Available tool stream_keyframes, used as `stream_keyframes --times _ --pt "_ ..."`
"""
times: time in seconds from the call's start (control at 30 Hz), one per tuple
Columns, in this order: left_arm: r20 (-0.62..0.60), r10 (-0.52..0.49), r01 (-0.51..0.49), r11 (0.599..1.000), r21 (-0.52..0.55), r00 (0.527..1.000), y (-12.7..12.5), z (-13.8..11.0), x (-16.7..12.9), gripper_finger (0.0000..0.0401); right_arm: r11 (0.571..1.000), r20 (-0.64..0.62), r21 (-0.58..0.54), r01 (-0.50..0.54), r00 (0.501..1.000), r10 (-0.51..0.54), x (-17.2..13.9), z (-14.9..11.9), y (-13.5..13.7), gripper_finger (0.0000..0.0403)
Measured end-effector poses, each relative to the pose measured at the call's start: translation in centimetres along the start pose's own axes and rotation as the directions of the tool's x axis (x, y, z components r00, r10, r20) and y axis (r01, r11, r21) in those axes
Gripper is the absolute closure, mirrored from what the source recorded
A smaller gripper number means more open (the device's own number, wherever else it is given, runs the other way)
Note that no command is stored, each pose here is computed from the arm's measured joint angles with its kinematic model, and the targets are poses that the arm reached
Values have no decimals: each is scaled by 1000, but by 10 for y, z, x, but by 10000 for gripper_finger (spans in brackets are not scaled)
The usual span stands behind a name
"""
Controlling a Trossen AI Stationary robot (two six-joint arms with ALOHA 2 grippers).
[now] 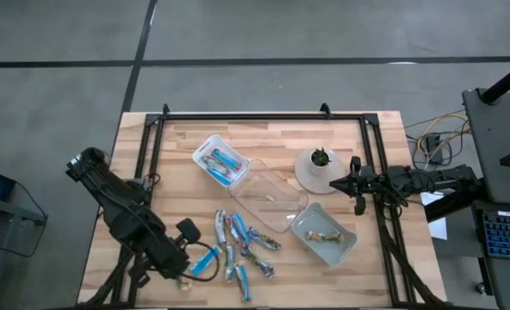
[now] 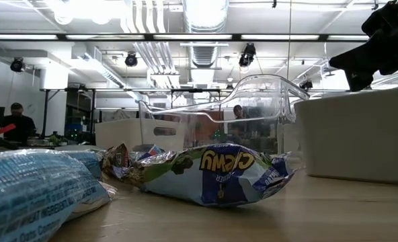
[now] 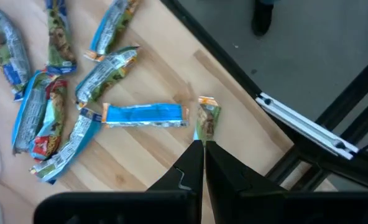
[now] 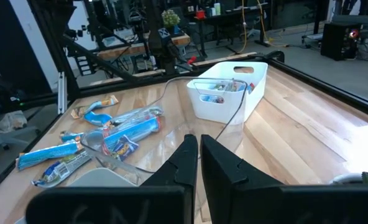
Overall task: Pick and place Granola Bars by type
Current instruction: Put the orange granola bar into the gray bin
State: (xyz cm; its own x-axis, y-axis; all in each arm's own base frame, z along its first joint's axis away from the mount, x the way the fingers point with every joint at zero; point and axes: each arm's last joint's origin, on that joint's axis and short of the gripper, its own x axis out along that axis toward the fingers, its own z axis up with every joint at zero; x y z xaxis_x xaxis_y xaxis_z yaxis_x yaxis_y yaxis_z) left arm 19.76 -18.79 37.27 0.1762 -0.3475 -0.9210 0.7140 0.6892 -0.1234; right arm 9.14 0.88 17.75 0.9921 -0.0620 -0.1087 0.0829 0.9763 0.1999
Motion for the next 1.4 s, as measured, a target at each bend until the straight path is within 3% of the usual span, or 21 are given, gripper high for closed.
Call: stream_keyframes --times 0.3,0.7,1.1,1.23,1.4 --pt "41 -25 22 997 68 999 -11 -44 23 401 1000 0 0 0 1000 0 0 0 0 390" --pt "97 -40 26 989 143 994 -8 -77 93 401 1000 0 0 0 1000 0 0 0 0 390" --pt "57 90 -100 977 191 994 -5 -100 127 399 1000 0 0 0 1000 0 0 0 0 390" --pt "55 79 -88 976 199 995 -6 -106 136 378 1000 0 0 0 1000 0 0 0 0 390" --pt "40 75 -80 986 145 996 -6 -113 143 325 1000 -1 0 0 1000 0 0 0 0 390"
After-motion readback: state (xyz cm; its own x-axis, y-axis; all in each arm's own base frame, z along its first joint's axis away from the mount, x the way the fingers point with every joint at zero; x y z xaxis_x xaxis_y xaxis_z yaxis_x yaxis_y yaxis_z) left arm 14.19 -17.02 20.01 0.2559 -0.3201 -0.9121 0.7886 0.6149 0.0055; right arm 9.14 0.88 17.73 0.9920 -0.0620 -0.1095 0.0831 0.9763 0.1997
